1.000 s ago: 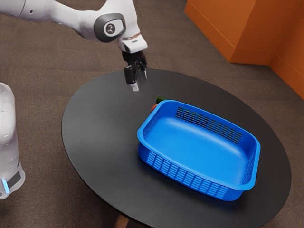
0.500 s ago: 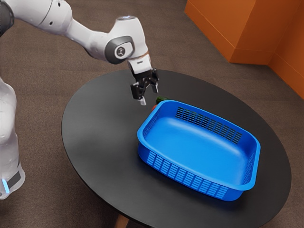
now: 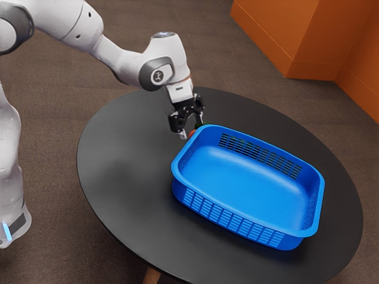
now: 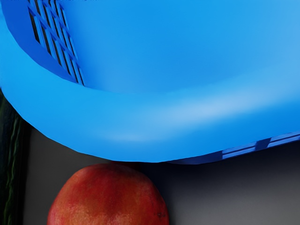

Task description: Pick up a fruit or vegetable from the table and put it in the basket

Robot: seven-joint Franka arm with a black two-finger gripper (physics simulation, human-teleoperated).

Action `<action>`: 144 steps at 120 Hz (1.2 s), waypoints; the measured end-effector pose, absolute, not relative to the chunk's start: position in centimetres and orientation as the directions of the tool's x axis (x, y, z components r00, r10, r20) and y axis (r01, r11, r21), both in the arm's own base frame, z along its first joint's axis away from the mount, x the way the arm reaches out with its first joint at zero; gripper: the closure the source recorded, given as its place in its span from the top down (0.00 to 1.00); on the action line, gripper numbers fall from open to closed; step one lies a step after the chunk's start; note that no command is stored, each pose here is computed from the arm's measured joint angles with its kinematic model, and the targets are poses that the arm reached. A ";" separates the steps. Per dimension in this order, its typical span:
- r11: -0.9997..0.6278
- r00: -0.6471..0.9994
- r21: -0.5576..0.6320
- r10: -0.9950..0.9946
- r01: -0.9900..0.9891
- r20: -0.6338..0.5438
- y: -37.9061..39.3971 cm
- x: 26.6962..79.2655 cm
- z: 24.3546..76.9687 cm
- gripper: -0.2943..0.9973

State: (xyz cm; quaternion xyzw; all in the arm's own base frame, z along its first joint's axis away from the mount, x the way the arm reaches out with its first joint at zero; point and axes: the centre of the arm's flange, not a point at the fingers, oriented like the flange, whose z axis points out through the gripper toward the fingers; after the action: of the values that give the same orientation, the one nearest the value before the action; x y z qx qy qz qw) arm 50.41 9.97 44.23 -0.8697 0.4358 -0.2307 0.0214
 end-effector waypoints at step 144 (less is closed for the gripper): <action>-0.620 0.522 -0.307 -0.779 -0.721 0.347 11.8 55.2 40.6 0.46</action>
State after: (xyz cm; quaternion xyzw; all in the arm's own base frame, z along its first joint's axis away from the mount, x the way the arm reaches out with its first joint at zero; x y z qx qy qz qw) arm 55.15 11.75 40.65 -0.8701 0.4311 -0.2304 0.0625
